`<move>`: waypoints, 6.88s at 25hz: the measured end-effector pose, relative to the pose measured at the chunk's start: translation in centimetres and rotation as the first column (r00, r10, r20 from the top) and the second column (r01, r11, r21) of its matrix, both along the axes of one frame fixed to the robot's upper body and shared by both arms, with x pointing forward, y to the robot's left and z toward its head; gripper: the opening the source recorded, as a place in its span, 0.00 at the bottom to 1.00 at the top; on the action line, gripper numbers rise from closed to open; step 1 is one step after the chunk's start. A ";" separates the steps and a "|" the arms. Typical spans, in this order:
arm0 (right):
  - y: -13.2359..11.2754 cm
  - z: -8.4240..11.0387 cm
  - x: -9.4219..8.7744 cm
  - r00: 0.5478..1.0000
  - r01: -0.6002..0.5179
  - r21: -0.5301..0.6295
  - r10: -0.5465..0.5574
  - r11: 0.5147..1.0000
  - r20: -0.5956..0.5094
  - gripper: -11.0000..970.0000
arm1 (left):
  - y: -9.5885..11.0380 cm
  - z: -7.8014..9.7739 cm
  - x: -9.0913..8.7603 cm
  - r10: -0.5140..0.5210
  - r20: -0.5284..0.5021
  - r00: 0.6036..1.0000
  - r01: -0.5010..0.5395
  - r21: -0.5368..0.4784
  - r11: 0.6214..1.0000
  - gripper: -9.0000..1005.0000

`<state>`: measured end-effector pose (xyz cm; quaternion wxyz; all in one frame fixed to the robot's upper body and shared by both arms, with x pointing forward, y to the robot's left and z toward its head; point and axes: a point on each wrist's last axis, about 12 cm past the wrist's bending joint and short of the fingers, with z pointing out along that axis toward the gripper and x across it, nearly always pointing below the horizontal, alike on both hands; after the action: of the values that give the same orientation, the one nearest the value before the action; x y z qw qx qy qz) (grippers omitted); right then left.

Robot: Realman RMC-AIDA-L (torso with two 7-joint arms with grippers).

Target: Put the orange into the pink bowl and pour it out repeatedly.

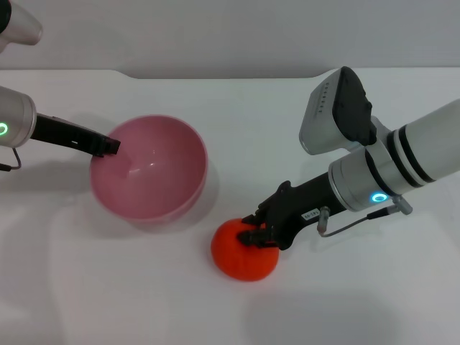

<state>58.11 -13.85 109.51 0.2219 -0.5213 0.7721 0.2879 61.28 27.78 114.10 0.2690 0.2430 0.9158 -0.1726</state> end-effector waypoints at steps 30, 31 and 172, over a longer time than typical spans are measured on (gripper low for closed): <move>-1.2 11.6 -2.9 0.983 -0.175 0.351 0.145 0.920 0.110 0.06 | 0.4 -0.3 -0.3 -0.010 -0.025 1.000 0.010 0.006 1.000 0.19; -1.3 12.2 -2.9 0.981 -0.181 0.355 0.141 0.917 0.135 0.06 | 0.3 -0.4 -0.4 -0.015 -0.030 0.999 0.015 0.005 1.000 0.19; -19.4 -1.1 -4.9 0.062 0.277 0.932 -0.972 0.235 0.227 0.68 | 7.7 -6.8 -8.5 0.393 0.911 0.125 -0.298 -0.343 0.891 0.79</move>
<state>53.16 -33.28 108.40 0.8386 0.0019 0.5337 0.1094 52.79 35.52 107.33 0.8184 0.0676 0.5686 0.0484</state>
